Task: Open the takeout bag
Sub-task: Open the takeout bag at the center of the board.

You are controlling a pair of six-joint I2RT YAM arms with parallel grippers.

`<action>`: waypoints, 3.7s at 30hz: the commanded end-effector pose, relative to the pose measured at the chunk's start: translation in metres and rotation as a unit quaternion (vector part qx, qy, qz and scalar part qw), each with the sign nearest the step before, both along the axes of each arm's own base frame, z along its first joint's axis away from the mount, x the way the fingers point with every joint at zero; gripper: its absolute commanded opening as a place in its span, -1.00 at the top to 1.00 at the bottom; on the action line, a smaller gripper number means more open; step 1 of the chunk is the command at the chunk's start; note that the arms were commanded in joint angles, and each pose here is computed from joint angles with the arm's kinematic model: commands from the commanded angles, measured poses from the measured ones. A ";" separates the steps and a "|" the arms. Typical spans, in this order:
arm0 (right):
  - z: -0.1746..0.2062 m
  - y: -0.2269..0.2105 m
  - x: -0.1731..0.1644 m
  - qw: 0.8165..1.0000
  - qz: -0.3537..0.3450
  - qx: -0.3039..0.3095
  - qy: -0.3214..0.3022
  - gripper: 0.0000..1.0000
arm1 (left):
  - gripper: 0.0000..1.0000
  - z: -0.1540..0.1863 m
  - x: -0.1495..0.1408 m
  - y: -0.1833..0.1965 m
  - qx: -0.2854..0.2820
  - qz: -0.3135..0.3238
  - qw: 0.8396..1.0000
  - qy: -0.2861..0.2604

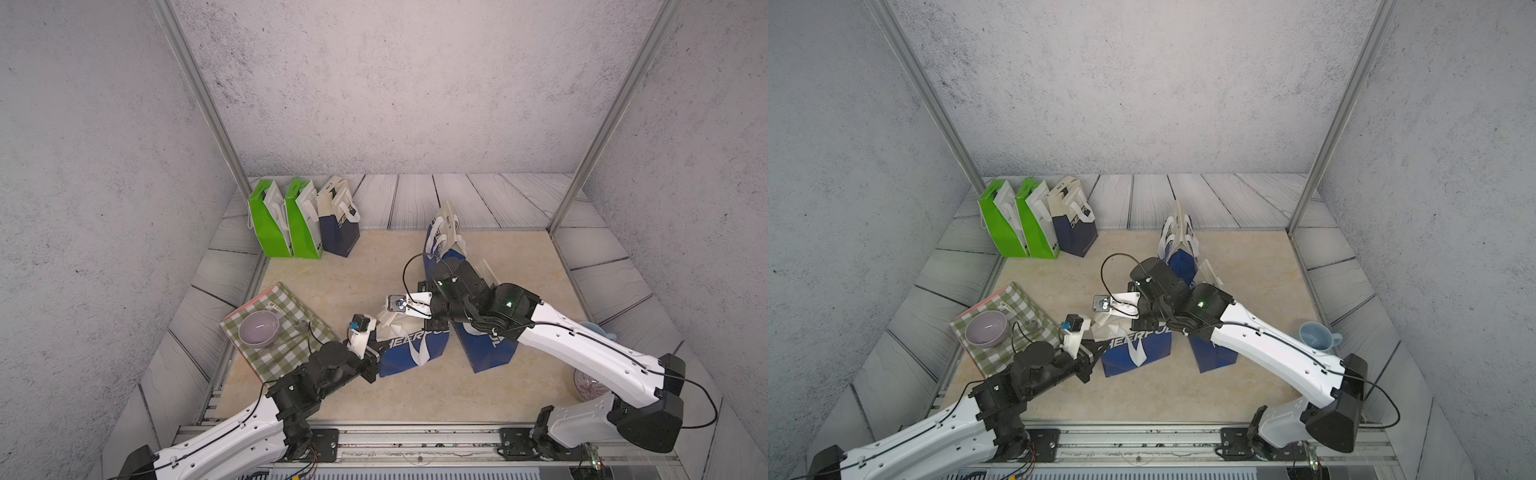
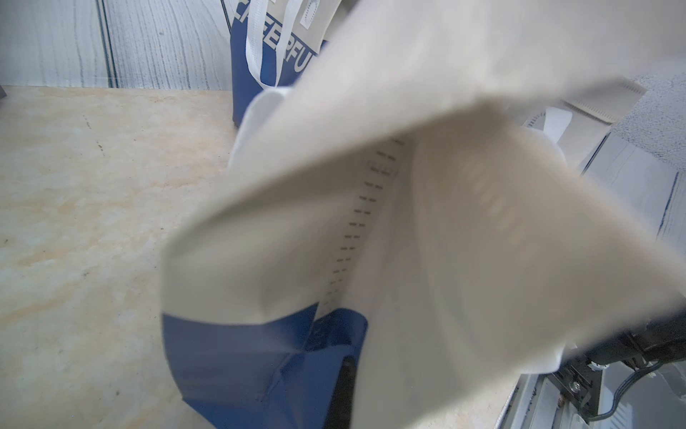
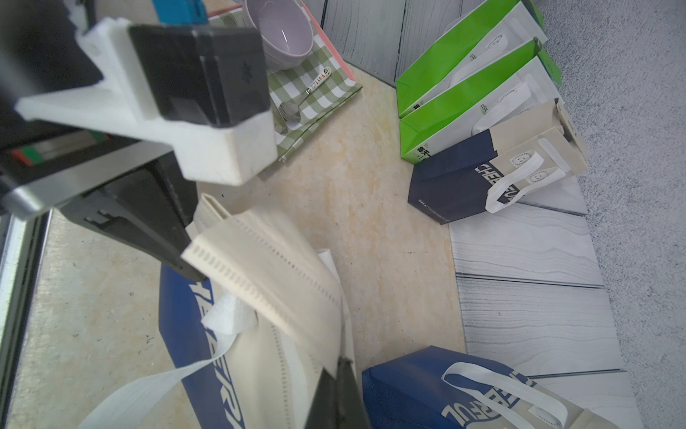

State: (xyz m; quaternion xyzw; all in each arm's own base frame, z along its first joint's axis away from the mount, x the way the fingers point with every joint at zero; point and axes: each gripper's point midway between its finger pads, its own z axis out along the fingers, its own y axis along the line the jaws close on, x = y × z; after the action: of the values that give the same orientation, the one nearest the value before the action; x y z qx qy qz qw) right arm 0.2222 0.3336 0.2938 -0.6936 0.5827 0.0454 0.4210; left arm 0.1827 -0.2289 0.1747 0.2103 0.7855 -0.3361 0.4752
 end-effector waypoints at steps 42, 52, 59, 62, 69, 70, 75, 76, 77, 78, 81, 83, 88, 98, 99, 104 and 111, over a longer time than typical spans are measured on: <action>0.002 -0.008 0.007 0.997 0.005 -0.077 0.001 0.48 | 1.00 -0.012 -0.003 0.004 0.025 0.000 1.000 0.015; 0.002 -0.018 0.015 0.998 -0.037 -0.046 -0.031 0.26 | 1.00 -0.011 -0.002 0.004 0.025 0.000 1.000 0.014; 0.009 -0.024 0.008 0.997 -0.043 0.021 -0.053 0.25 | 1.00 -0.013 -0.003 0.004 0.027 0.000 1.000 0.015; 0.007 -0.025 -0.001 0.998 -0.031 0.039 -0.046 0.24 | 1.00 -0.013 -0.003 0.004 0.028 0.000 0.999 0.016; -0.007 -0.020 -0.005 0.998 -0.027 0.049 -0.036 0.24 | 1.00 -0.013 -0.002 0.004 0.026 0.000 1.000 0.015; -0.009 -0.019 -0.005 0.998 -0.027 0.050 -0.034 0.24 | 1.00 -0.013 -0.002 0.004 0.027 0.000 1.000 0.016; -0.020 -0.015 -0.007 0.998 -0.023 0.044 -0.028 0.22 | 1.00 -0.012 -0.002 0.004 0.025 0.000 1.000 0.014; -0.020 -0.015 -0.007 0.998 -0.024 0.044 -0.031 0.22 | 1.00 -0.013 -0.002 0.004 0.026 0.000 1.000 0.014; -0.021 -0.016 -0.006 0.998 -0.025 0.045 -0.034 0.22 | 1.00 -0.012 -0.002 0.004 0.025 0.000 1.000 0.014; -0.021 -0.016 -0.006 0.998 -0.024 0.045 -0.035 0.21 | 1.00 -0.013 -0.002 0.004 0.026 0.000 1.000 0.015; -0.024 -0.015 -0.009 0.998 -0.018 0.041 -0.035 0.22 | 1.00 -0.012 -0.002 0.003 0.025 0.000 1.000 0.014; -0.028 -0.015 -0.009 0.999 -0.018 0.036 -0.036 0.21 | 1.00 -0.013 -0.002 0.004 0.026 0.000 1.000 0.015; -0.037 -0.016 -0.002 0.998 -0.033 0.017 -0.053 0.20 | 1.00 -0.013 -0.002 0.003 0.024 0.001 1.000 0.015; -0.036 -0.021 0.017 0.992 -0.076 0.010 -0.096 0.26 | 1.00 -0.013 -0.002 0.004 0.024 0.000 1.000 0.015; -0.035 -0.021 0.017 0.992 -0.077 0.011 -0.098 0.28 | 1.00 -0.013 -0.003 0.004 0.024 0.000 1.000 0.015; -0.034 -0.020 0.018 0.992 -0.077 0.016 -0.101 0.41 | 1.00 -0.013 -0.003 0.004 0.024 -0.001 1.000 0.014; -0.034 -0.019 0.018 0.992 -0.078 0.020 -0.095 0.64 | 1.00 -0.012 -0.003 0.004 0.023 -0.001 1.000 0.014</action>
State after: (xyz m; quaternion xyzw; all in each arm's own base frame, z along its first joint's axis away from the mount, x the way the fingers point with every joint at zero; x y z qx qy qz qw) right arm 0.2376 0.3138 0.2566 -0.6465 0.5892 -0.0398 0.4830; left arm 0.1830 -0.2276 0.1724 0.2092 0.7888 -0.3317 0.4733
